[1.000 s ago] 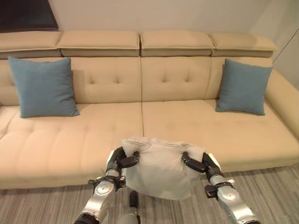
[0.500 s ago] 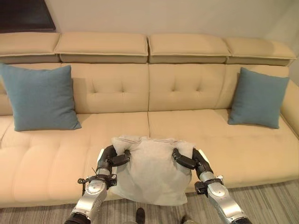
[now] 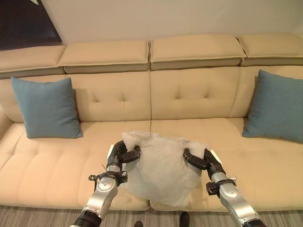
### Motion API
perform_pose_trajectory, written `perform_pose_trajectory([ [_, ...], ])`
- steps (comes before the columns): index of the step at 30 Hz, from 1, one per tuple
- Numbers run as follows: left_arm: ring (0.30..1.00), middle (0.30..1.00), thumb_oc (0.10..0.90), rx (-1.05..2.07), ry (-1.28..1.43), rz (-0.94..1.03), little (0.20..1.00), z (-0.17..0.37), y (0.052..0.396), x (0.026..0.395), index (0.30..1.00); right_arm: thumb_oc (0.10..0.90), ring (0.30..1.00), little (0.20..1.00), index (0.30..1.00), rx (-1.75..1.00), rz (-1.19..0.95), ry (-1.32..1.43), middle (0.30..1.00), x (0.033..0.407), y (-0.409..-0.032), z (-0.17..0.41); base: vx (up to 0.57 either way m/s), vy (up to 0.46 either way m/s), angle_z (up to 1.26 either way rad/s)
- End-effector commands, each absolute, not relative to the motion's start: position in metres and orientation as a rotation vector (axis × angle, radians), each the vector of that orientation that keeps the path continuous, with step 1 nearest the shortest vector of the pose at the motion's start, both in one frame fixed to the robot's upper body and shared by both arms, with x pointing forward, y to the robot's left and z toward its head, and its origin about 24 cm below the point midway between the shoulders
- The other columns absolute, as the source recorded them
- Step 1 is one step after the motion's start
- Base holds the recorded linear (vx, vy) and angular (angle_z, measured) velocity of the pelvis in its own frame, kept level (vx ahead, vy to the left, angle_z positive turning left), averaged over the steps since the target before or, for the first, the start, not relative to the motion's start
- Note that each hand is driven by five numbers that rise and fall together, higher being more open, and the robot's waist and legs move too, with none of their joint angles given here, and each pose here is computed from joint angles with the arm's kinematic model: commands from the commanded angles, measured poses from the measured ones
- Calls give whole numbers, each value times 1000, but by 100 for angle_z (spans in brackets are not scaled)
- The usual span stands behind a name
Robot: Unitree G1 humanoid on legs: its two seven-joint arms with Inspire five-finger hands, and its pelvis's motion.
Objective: Pick up all the scattered cushions and arrange them neatly on the sofa.
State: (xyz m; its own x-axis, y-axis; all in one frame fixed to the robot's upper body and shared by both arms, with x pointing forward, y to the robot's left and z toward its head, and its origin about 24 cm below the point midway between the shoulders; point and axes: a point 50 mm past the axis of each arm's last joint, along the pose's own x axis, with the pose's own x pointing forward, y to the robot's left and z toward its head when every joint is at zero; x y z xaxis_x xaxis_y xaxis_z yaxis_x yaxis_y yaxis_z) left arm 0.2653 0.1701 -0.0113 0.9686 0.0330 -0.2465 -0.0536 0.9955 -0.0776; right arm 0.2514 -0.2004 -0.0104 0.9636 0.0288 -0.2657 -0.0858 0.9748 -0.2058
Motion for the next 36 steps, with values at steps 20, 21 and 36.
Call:
perform_pose_trajectory([
  [20,300,300,400,-94,-664,-71,300,260,119,374,300,400,300,300,300,-179,-14,-670,300,376,-146,265,-50,118,4],
  [21,300,300,400,-88,-680,-60,300,270,119,376,300,400,300,300,300,-182,-21,-688,300,378,-145,274,-42,49,10],
  [36,300,300,400,-124,-1089,58,300,436,113,347,300,400,300,300,300,-199,-123,-958,300,368,-117,409,-12,26,1],
])
